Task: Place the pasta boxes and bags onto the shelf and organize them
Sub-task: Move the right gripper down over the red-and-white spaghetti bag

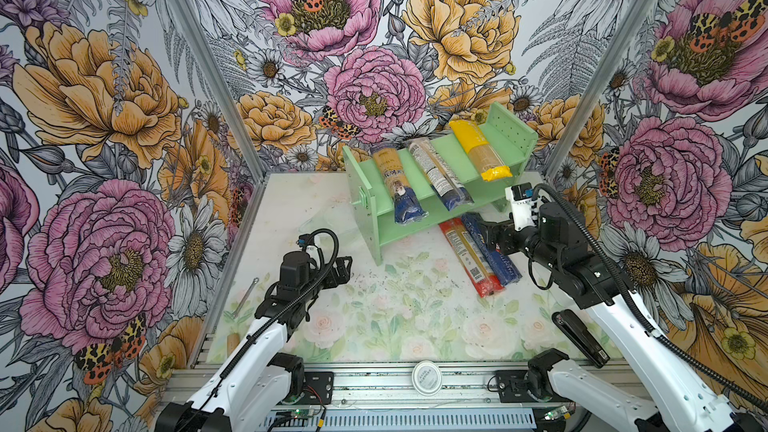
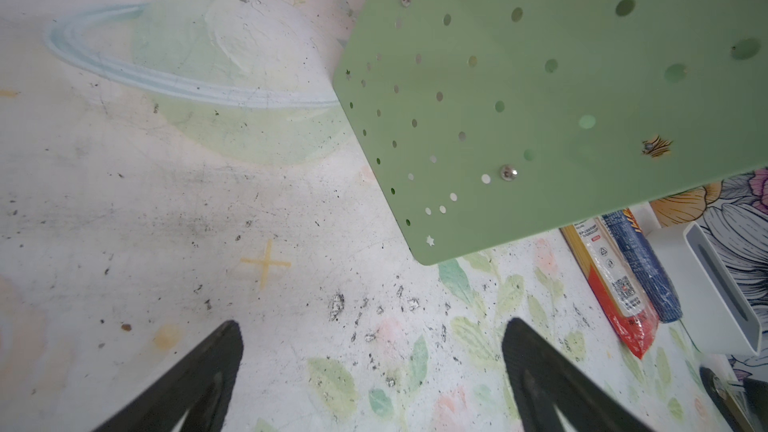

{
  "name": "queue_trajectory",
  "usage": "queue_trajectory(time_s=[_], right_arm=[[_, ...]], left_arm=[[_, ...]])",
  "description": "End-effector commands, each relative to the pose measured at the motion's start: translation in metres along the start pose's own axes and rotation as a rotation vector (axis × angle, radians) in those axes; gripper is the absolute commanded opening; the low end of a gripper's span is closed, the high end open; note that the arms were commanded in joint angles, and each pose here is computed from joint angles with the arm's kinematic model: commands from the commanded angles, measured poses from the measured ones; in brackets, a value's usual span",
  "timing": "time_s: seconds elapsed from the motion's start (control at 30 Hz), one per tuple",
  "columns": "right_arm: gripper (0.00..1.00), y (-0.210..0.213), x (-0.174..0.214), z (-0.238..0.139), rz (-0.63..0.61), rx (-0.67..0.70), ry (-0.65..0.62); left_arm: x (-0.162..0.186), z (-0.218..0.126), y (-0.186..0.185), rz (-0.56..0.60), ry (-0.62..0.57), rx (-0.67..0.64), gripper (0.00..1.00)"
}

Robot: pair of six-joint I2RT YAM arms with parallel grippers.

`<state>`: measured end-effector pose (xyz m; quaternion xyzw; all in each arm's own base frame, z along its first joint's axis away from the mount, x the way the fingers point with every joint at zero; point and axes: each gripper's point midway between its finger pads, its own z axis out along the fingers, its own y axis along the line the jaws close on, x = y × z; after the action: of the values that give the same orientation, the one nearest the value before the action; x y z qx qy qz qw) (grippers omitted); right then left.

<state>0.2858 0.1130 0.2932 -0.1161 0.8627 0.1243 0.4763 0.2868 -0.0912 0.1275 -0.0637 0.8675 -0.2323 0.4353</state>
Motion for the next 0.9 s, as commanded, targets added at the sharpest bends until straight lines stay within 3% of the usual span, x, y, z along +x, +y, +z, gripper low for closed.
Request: queue_trajectory(time_s=[0.0, 0.27, 0.87], right_arm=[[0.96, -0.004, 0.045, 0.015, 0.106, 0.015, 0.169], [0.97, -0.018, 0.130, 0.053, 0.220, 0.084, 0.421], [0.98, -0.025, 0.200, 0.092, 0.275, 0.109, 0.562]], left_arm=[[-0.004, 0.000, -0.004, 0.011, -0.007, 0.025, 0.99], [0.000, 0.001, 0.000, 0.008, 0.000, 0.018, 0.99], [0.002, 0.002, 0.002, 0.005, 0.007, 0.010, 0.99]])
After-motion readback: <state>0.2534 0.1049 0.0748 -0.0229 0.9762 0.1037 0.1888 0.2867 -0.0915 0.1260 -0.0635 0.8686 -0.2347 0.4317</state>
